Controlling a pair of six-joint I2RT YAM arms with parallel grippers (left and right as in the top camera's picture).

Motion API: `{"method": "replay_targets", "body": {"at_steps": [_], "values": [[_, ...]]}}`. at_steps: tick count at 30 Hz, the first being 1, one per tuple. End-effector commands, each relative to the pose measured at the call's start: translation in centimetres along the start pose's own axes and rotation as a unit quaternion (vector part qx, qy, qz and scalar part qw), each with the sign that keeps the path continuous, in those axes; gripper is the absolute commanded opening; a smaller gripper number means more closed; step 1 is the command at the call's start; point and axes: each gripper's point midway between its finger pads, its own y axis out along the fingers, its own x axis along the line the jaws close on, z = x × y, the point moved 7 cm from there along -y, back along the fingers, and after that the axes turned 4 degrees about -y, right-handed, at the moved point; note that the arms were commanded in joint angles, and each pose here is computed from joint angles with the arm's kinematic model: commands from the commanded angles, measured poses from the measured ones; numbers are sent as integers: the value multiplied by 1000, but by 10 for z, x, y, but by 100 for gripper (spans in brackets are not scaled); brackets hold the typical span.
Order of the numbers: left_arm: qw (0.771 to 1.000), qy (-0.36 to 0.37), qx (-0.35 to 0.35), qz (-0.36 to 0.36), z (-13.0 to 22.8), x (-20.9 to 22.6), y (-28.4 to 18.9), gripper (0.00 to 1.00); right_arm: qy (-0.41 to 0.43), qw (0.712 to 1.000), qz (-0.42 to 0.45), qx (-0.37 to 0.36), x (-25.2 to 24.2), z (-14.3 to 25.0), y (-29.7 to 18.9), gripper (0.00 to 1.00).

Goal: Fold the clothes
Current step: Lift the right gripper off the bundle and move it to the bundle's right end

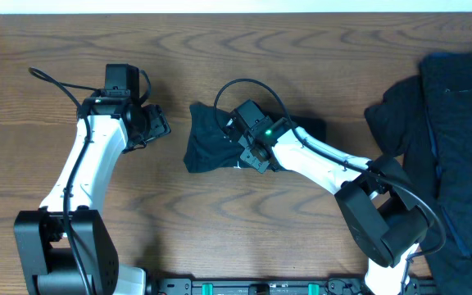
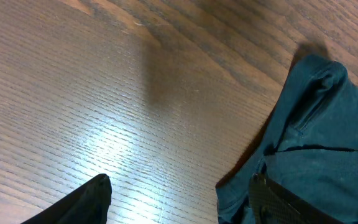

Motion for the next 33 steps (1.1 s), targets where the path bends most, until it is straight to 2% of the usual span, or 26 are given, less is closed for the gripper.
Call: {"method": "replay_targets", "body": {"at_steps": [1, 15, 22, 30, 31, 33], "values": [[1000, -7, -2, -9, 1, 5, 0, 72, 19, 1000, -6, -10, -5, -4, -8, 1], [1000, -7, -3, -9, 1, 5, 0, 72, 45, 997, -44, -48, -3, -9, -64, 1], [1000, -7, -3, -9, 0, 4, 0, 72, 43, 997, -58, -32, 1, -4, -58, 1], [1000, -7, -3, -9, 0, 4, 0, 72, 43, 996, -70, -38, 4, -6, -57, 8], [1000, -7, -3, -9, 0, 4, 0, 72, 43, 996, -71, -38, 4, -6, -57, 9], [1000, -7, -4, -8, 0, 4, 0, 73, 43, 995, -77, -40, 5, -7, -57, 26]]}}
